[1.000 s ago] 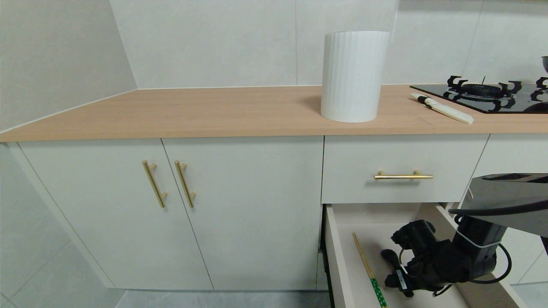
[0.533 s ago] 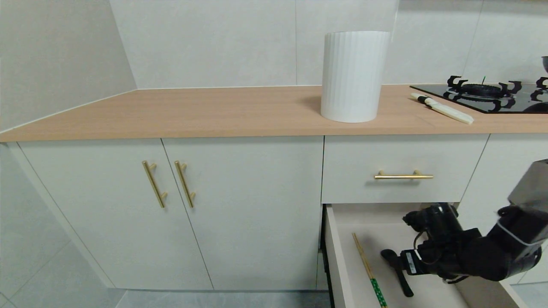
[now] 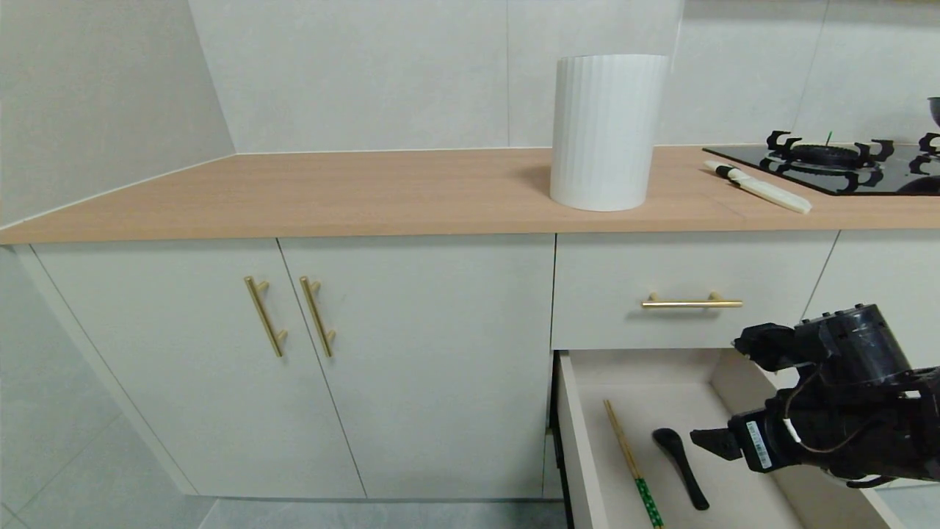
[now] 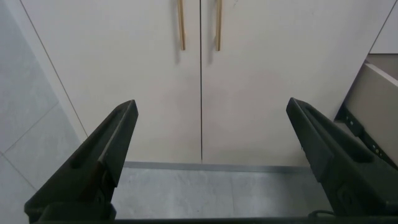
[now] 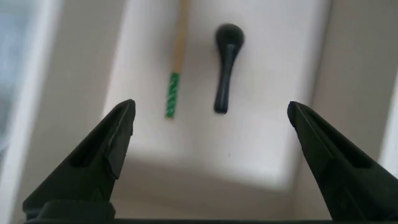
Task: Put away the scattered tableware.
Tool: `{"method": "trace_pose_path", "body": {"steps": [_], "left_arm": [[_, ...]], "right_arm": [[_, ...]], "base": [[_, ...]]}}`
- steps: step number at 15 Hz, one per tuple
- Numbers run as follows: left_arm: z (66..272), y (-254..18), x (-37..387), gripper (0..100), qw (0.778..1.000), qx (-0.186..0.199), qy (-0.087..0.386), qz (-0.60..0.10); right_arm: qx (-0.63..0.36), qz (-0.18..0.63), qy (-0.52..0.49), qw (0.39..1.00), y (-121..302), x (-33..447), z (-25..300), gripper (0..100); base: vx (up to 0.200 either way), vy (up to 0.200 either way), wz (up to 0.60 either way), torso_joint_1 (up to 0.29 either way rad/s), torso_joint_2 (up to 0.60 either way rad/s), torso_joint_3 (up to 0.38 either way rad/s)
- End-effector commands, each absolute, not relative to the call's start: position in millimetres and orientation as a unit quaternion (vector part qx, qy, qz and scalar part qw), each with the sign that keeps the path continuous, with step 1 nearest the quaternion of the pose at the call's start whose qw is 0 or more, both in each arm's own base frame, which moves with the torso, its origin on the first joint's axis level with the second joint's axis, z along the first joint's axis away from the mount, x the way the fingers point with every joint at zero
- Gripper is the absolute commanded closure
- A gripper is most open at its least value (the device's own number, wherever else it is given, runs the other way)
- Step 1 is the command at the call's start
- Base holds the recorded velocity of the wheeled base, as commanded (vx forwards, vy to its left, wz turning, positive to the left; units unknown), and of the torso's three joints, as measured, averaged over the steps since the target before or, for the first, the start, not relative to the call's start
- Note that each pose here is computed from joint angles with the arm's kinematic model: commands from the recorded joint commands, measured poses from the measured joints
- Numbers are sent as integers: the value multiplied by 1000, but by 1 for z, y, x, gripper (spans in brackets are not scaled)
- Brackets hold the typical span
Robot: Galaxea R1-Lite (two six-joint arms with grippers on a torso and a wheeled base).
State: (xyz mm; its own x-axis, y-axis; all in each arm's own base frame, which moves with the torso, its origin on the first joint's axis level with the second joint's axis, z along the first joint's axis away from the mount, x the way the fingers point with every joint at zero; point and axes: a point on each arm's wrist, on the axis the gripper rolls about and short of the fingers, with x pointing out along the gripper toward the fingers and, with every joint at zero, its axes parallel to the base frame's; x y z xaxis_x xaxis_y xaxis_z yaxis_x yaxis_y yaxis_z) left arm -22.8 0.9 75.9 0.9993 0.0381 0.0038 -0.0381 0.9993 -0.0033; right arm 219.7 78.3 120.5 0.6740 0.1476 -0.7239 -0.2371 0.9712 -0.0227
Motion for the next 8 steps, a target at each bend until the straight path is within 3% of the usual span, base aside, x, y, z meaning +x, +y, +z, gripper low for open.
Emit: {"method": "trace_pose_path", "body": {"steps": [1,8], "left_arm": [[76,1,-23,0,1000,-2,-2,19],[76,1,-23,0,1000,-2,-2,19]], "right_arm": [[-54,114,361,924,78,211,135,0],[-78,128,371,917,77,201,136,0]], "base": [[-200,0,0,-7,-2,12],[-200,0,0,2,4,0]]}}
